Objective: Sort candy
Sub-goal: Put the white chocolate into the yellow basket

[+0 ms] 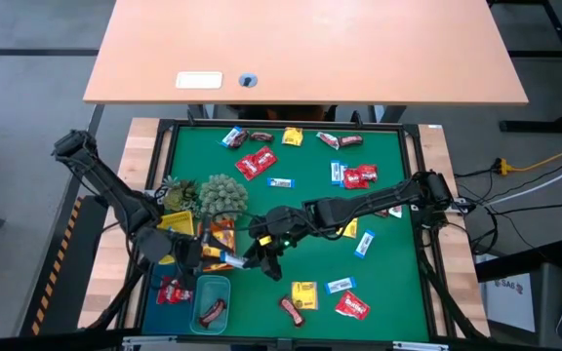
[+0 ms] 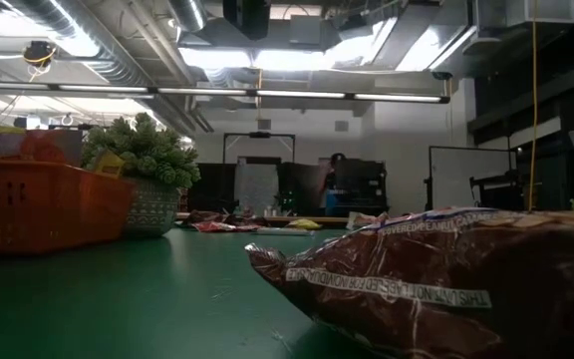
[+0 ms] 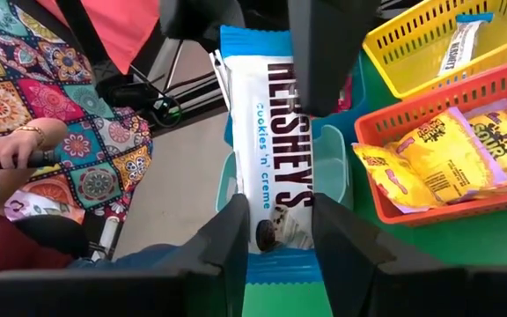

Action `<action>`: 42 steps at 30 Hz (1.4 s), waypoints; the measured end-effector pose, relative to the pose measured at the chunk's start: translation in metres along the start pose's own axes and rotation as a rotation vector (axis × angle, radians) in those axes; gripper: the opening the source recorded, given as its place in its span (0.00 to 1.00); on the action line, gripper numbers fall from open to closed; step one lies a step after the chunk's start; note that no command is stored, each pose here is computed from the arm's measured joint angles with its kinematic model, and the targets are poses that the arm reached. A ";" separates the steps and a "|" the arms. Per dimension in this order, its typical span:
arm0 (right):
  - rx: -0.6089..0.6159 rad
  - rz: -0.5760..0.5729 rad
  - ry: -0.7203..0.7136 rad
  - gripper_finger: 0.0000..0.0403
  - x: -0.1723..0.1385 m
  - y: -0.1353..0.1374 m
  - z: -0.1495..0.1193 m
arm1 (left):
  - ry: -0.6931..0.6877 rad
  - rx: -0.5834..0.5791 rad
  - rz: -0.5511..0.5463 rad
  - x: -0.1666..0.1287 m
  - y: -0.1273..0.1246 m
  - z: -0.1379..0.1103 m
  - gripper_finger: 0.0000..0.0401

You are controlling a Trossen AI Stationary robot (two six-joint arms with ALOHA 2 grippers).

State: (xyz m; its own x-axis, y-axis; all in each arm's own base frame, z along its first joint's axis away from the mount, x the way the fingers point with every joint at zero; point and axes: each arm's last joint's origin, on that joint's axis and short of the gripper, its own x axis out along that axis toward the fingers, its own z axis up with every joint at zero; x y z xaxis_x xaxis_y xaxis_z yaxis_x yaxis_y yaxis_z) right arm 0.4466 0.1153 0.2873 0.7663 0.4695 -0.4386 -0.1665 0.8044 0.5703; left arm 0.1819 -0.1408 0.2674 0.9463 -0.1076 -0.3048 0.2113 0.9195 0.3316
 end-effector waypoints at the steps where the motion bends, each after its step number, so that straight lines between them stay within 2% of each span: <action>1: 0.000 0.000 0.000 0.28 0.000 0.000 0.000 | -0.003 -0.003 -0.010 0.001 0.001 0.000 0.26; 7: 0.000 0.000 0.000 0.28 0.000 0.000 0.000 | -0.004 -0.005 -0.014 0.001 0.001 0.000 0.24; 17: 0.000 0.000 0.001 0.28 0.000 0.000 0.000 | -0.002 -0.003 -0.026 0.001 0.001 0.000 0.07; 36: -0.026 -0.021 0.001 0.28 0.000 -0.001 -0.001 | 0.007 -0.037 -0.017 0.001 0.001 -0.001 0.08; 39: -0.025 -0.026 0.005 0.32 0.000 -0.002 -0.001 | 0.017 -0.054 -0.015 0.001 0.001 -0.002 0.08; 42: -0.023 -0.037 0.003 0.40 0.000 -0.002 -0.001 | 0.016 -0.057 -0.012 0.001 0.001 -0.002 0.08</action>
State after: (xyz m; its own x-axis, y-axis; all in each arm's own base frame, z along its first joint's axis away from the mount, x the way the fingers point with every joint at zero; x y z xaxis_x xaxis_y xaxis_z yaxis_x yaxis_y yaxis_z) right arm 0.4462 0.1140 0.2850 0.7701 0.4403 -0.4615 -0.1524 0.8296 0.5371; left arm 0.1828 -0.1392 0.2657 0.9397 -0.1137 -0.3227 0.2085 0.9381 0.2766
